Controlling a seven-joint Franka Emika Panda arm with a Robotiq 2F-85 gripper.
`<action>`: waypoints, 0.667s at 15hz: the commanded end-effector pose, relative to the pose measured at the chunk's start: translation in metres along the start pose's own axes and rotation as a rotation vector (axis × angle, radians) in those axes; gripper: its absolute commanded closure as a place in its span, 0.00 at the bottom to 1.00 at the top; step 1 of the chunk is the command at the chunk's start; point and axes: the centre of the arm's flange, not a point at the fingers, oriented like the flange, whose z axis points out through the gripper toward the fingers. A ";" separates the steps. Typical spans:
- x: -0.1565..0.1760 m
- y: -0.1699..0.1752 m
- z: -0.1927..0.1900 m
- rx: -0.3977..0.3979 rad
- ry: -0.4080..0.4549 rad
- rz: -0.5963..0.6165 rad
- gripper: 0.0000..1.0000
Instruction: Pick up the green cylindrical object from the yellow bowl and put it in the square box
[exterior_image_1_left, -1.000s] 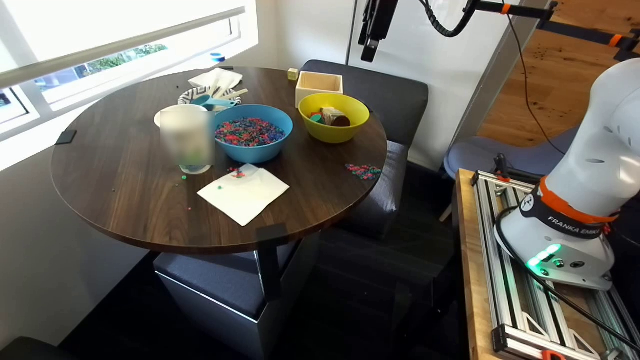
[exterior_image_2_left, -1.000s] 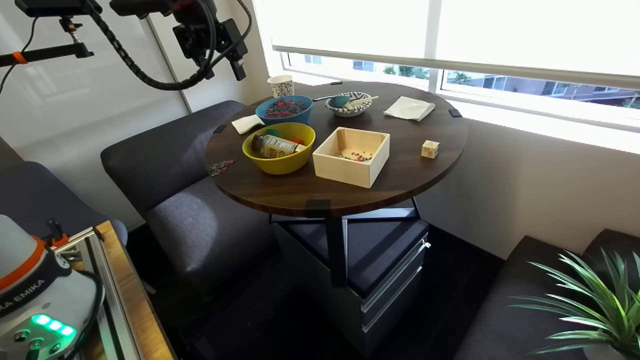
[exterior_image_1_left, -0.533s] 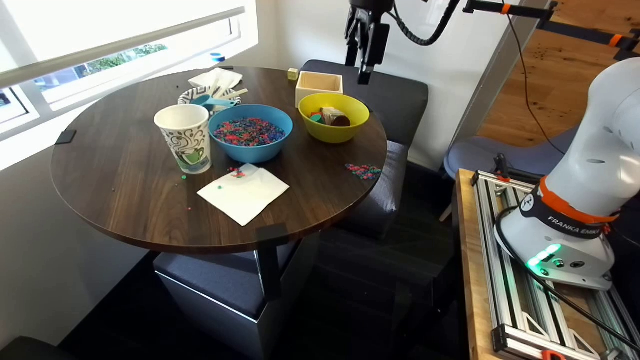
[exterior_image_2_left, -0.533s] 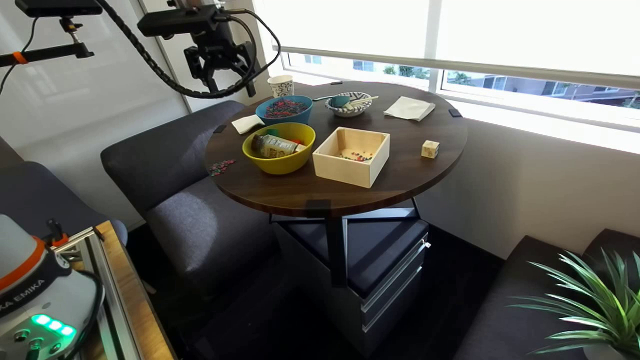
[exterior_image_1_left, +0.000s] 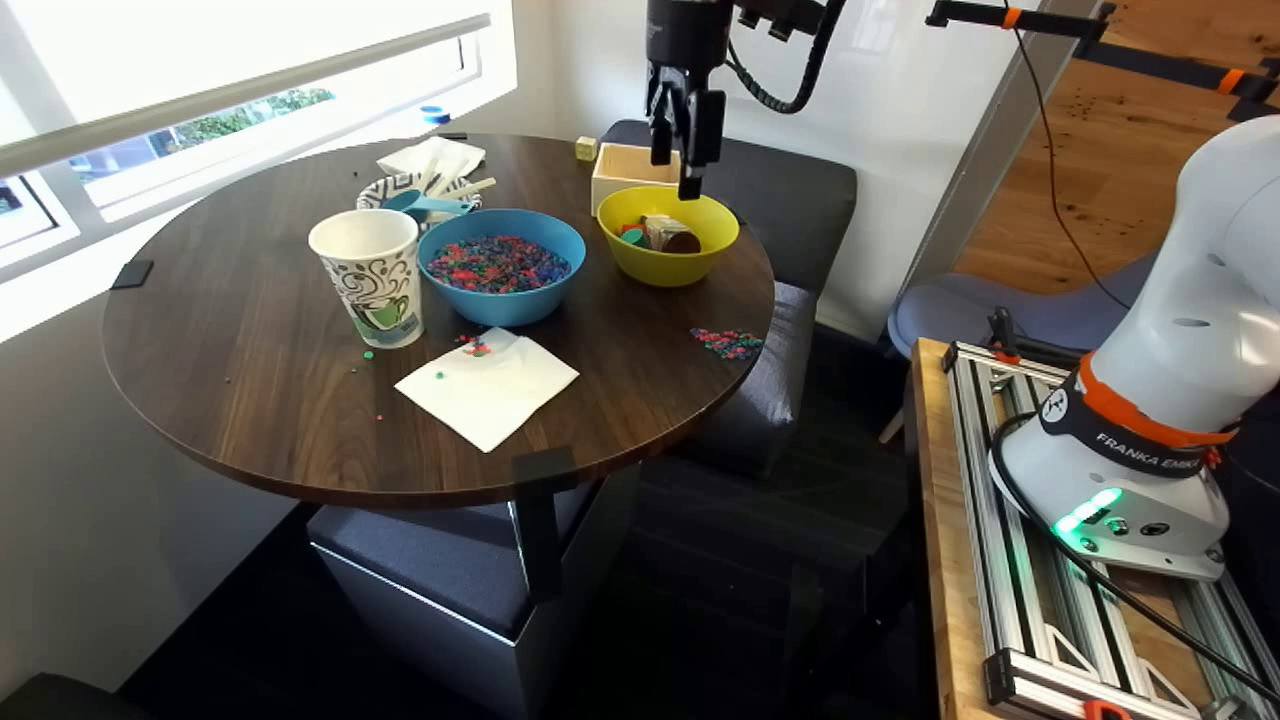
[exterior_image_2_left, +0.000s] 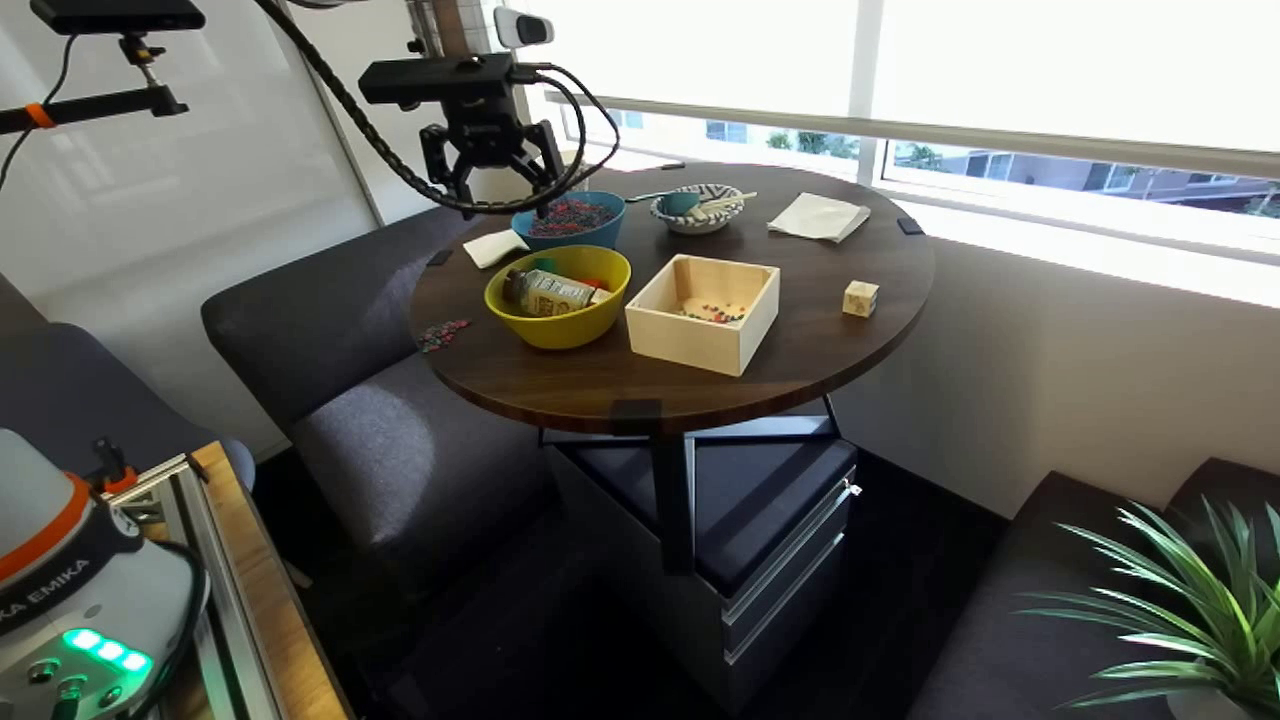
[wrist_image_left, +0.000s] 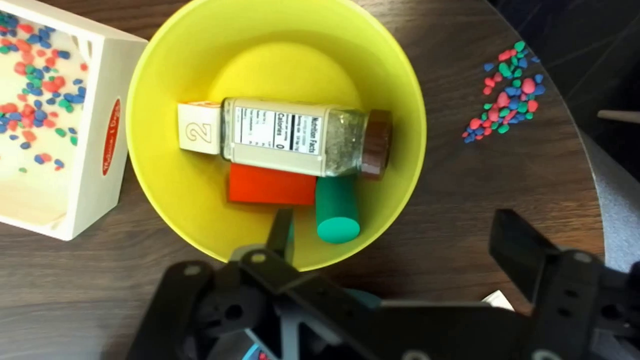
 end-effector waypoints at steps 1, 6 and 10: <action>0.001 0.006 0.003 -0.026 0.030 -0.007 0.00; 0.001 0.027 0.022 0.024 0.128 -0.207 0.00; -0.005 0.033 0.036 0.110 0.172 -0.274 0.00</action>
